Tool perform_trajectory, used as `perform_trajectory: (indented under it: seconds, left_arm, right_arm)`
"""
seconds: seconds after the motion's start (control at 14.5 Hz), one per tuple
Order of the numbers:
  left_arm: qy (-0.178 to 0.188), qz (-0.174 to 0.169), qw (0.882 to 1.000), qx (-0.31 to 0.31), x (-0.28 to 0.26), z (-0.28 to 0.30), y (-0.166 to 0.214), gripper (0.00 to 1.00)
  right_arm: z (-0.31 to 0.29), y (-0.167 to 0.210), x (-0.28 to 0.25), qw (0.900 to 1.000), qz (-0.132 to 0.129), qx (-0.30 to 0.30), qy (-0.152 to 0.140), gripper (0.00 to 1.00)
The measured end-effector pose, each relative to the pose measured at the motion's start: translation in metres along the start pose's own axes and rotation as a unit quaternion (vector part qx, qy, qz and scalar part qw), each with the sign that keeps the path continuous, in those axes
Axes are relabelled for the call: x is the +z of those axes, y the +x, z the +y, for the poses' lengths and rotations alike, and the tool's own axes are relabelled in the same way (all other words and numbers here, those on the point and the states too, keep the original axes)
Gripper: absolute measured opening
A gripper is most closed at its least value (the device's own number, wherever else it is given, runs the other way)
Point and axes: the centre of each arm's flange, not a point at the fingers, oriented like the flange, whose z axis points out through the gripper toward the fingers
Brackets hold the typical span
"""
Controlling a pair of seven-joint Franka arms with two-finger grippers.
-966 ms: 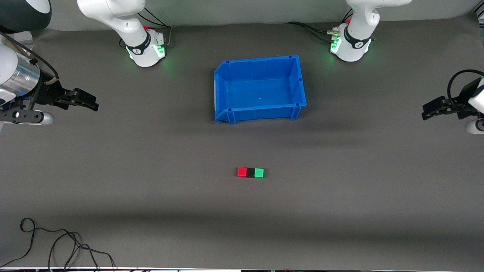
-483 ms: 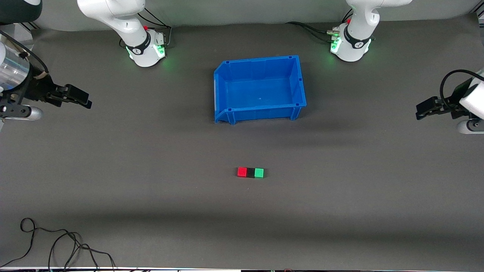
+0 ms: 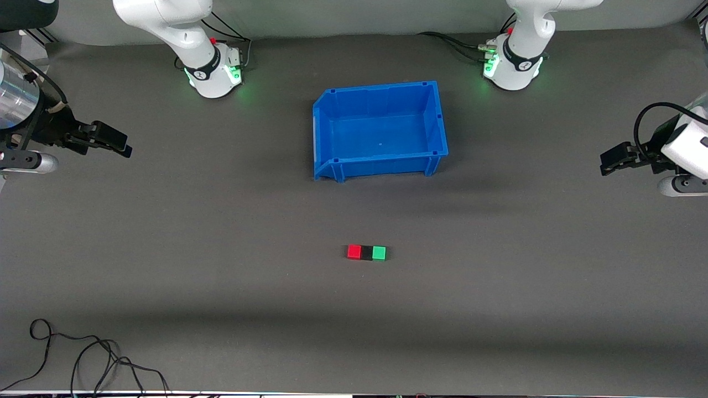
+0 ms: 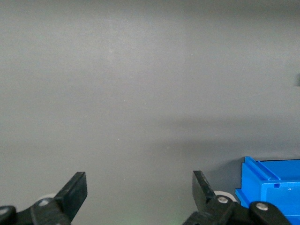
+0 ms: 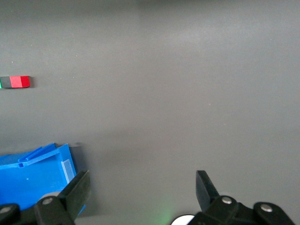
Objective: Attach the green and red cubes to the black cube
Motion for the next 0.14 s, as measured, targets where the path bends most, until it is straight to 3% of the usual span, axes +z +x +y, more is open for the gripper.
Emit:
perform_trajectory:
  seconds: [0.14]
  left_arm:
    - [0.0, 0.0, 1.0, -0.003, -0.0001, 0.0021, 0.0, 1.0]
  right_arm:
    - [-0.0007, -0.0002, -0.0001, 1.0, 0.0, -0.001, 0.0, 1.0]
